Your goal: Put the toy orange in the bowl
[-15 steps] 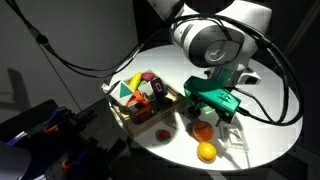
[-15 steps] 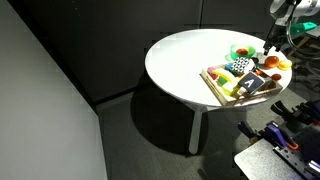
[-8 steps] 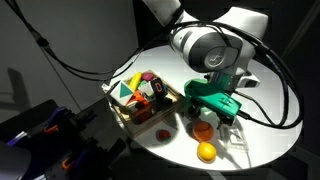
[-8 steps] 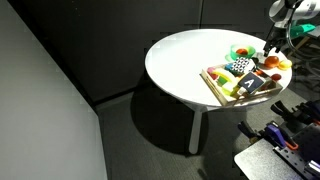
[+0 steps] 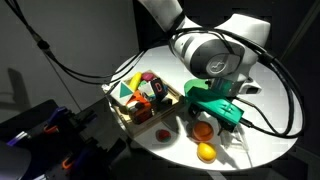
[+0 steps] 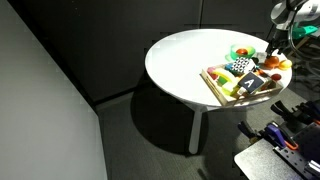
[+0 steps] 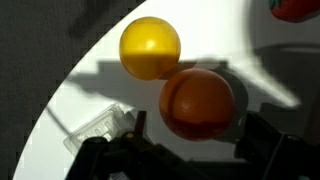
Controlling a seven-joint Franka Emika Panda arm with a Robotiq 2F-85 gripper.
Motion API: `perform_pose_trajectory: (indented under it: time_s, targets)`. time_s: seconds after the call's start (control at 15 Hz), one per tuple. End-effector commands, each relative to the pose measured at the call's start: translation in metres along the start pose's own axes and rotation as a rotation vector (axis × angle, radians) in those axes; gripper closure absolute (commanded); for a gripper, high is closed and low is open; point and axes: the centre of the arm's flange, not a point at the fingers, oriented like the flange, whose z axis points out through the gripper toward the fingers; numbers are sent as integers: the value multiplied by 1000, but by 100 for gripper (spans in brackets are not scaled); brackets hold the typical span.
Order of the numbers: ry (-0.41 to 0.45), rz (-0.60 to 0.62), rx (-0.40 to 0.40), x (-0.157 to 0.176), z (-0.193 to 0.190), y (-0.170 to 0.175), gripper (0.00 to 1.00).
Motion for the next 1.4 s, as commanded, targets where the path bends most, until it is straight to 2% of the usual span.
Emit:
perform_pose_trajectory:
  time_s: [0.0,0.67,0.8,0.93,1.0,1.33]
  targets:
    - [-5,-27,4,-2,2,12,0]
    - [-27,-55,13,-1,21,11,0]
    - [-31,-57,13,-1,23,11,25]
    - [-31,-58,11,0,24,10,44]
    - [-29,-58,9,0,22,9,47]
    - [-25,-62,5,-4,14,4,47]
